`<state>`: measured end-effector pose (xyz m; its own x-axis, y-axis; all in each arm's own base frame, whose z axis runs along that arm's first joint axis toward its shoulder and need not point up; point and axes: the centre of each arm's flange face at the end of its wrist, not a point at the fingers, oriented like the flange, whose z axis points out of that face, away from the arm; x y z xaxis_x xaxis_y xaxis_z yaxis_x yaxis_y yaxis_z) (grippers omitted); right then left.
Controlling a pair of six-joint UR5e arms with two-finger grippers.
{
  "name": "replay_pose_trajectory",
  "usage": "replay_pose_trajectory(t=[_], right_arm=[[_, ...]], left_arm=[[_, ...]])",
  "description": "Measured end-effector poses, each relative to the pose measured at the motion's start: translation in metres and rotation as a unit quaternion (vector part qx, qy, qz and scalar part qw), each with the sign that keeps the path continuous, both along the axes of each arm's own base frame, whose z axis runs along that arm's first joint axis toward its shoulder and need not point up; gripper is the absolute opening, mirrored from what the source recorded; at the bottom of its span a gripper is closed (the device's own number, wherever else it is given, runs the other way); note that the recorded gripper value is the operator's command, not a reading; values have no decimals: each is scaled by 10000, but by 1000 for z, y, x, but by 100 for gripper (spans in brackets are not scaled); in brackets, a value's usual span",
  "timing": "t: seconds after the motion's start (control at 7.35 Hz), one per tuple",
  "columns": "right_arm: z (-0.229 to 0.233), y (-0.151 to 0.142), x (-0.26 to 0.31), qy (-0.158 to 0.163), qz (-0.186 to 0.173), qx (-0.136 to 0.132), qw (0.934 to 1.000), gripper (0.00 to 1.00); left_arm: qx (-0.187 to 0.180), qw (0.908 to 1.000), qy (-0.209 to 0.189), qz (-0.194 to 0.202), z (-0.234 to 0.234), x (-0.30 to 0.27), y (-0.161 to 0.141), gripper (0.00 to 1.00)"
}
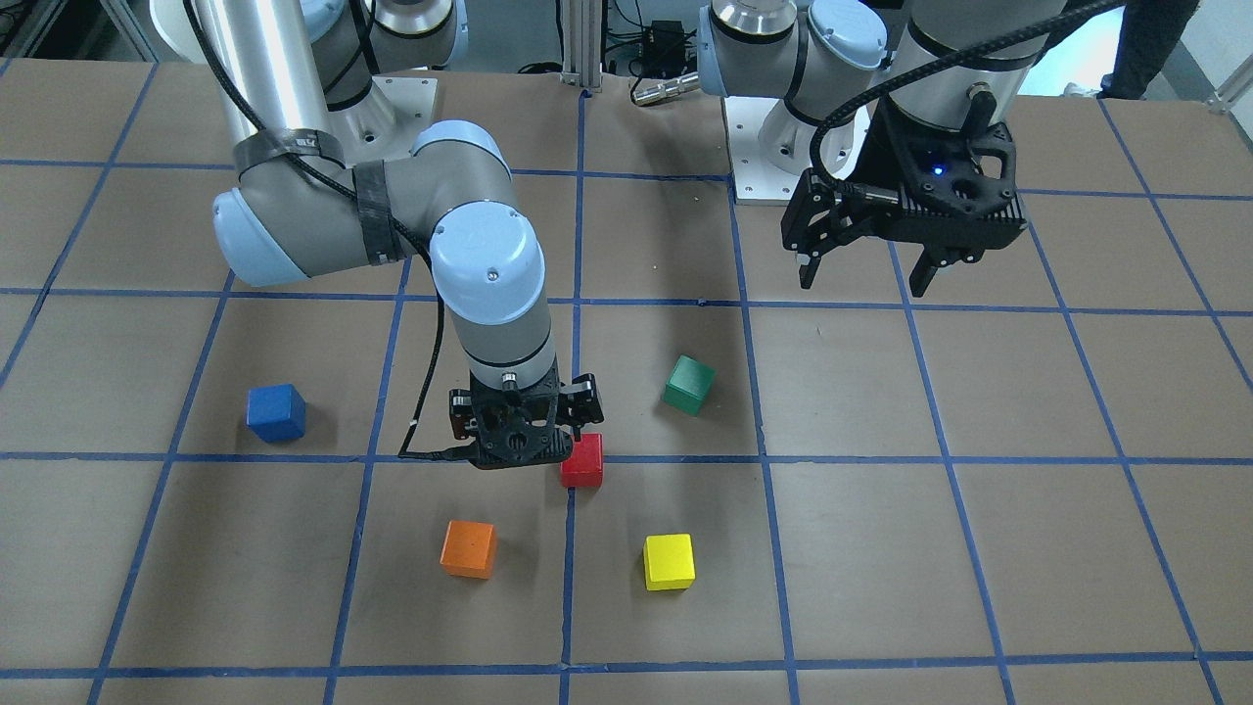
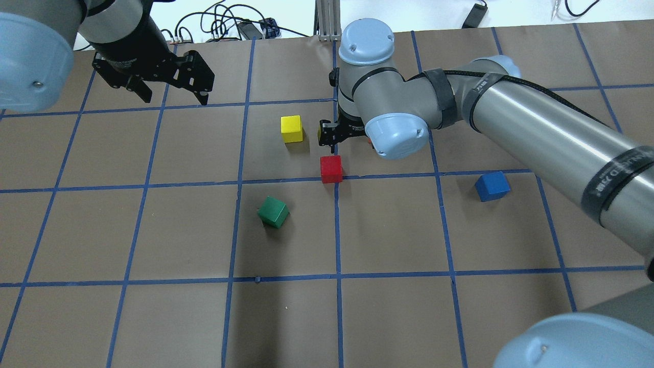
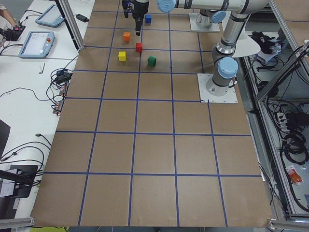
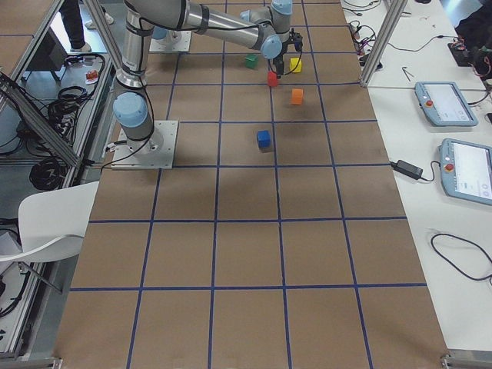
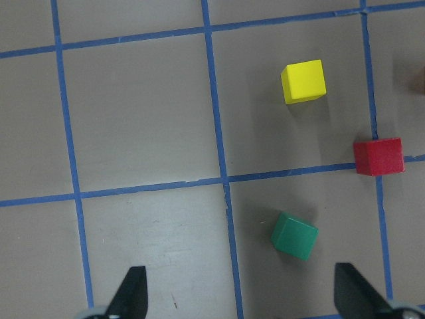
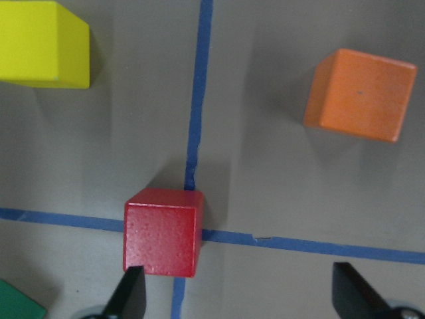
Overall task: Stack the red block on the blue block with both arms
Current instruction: 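Lower the right gripper onto the red cube and close on it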
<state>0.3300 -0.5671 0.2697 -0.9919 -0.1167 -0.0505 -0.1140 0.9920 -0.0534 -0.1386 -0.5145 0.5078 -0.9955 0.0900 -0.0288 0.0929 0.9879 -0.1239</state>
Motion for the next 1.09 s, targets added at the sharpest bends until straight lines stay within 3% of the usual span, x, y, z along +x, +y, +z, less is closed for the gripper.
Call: replay_pose_trajectory(t=[0.95, 1.09], right_arm=[[-63, -6, 46, 3, -25, 181, 9998, 100], [-68, -4, 46, 21, -26, 222, 9997, 77]], left_arm=[[-29, 10000, 0, 2, 2, 1, 1, 100], [-30, 10000, 0, 2, 2, 1, 1, 100]])
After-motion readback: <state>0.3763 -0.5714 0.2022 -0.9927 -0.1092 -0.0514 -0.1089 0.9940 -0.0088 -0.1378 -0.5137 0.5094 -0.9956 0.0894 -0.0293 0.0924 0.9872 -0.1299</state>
